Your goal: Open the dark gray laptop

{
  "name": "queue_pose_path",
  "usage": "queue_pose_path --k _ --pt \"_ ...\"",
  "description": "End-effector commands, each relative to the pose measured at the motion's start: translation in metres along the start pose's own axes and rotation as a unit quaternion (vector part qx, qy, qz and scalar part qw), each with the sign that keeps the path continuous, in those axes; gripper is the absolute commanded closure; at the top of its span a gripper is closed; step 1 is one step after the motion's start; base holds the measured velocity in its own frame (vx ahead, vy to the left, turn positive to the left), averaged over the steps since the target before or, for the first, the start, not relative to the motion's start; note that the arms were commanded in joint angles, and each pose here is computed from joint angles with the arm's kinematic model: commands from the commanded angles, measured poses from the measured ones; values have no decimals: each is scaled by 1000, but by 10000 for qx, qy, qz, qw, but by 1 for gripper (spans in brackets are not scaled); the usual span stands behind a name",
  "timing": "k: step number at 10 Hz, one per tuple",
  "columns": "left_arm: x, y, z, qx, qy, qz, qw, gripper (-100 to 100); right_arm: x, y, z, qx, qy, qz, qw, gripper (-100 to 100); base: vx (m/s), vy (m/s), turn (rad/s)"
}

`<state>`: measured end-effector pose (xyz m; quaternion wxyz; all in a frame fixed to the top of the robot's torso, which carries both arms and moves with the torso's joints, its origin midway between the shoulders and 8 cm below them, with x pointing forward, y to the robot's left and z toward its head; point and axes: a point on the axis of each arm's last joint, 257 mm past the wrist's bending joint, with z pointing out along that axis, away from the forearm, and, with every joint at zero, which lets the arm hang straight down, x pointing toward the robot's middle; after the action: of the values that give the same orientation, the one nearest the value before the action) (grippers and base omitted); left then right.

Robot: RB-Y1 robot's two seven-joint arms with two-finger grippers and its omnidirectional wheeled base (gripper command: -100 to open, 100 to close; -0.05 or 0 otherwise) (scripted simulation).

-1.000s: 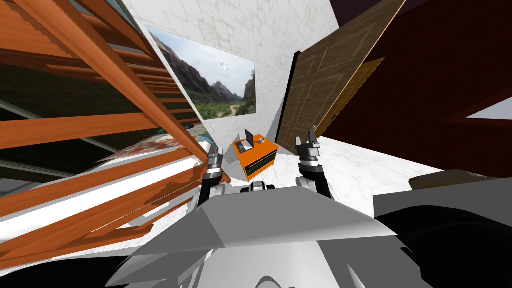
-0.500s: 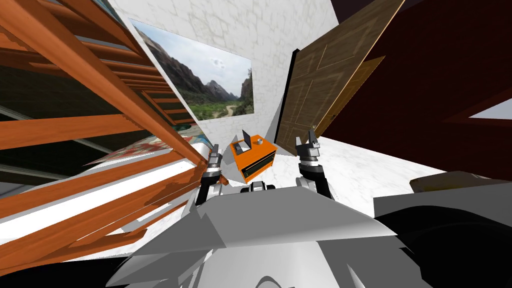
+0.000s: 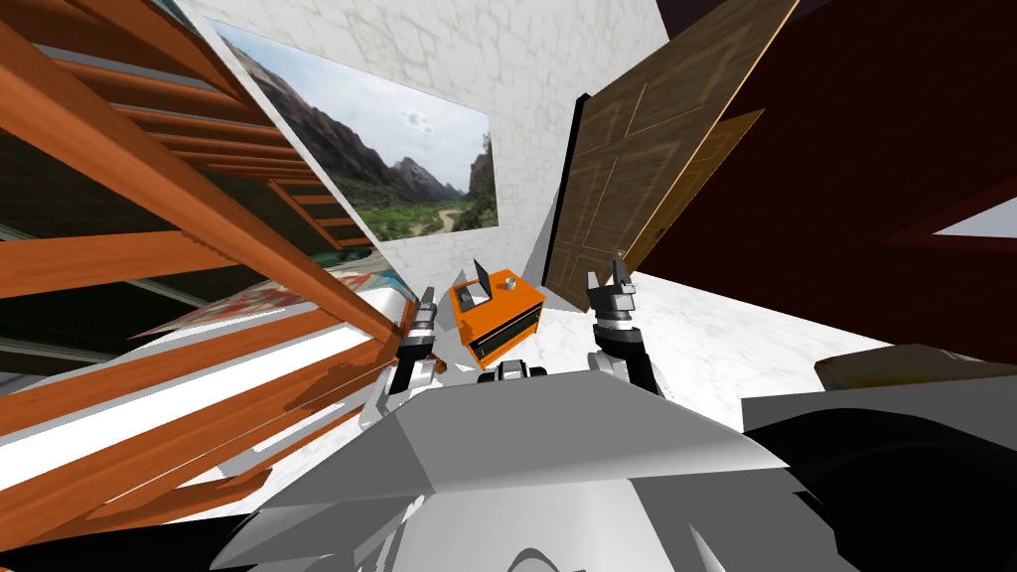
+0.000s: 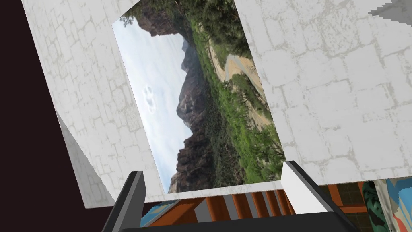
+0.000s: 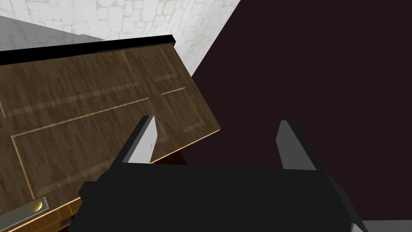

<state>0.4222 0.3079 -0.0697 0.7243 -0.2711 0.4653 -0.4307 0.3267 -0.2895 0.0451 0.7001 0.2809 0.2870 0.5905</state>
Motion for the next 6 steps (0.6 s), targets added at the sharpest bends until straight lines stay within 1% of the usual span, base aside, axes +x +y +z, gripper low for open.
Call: queue_pose_path --k 1,3,5,6 --pt "-11 24 7 -238 -71 378 9990 -100 0 0 0 0 0 0 10000 0 78 -139 -7" --pt "-21 44 12 -438 -147 643 9969 -100 0 0 0 0 0 0 10000 0 87 -144 -11" --pt "-32 65 16 -658 -233 892 9936 -100 0 0 0 0 0 0 10000 0 93 -129 -9" --pt "-37 75 17 -776 -277 1010 9915 -100 0 0 0 0 0 0 10000 0 121 -138 -13"
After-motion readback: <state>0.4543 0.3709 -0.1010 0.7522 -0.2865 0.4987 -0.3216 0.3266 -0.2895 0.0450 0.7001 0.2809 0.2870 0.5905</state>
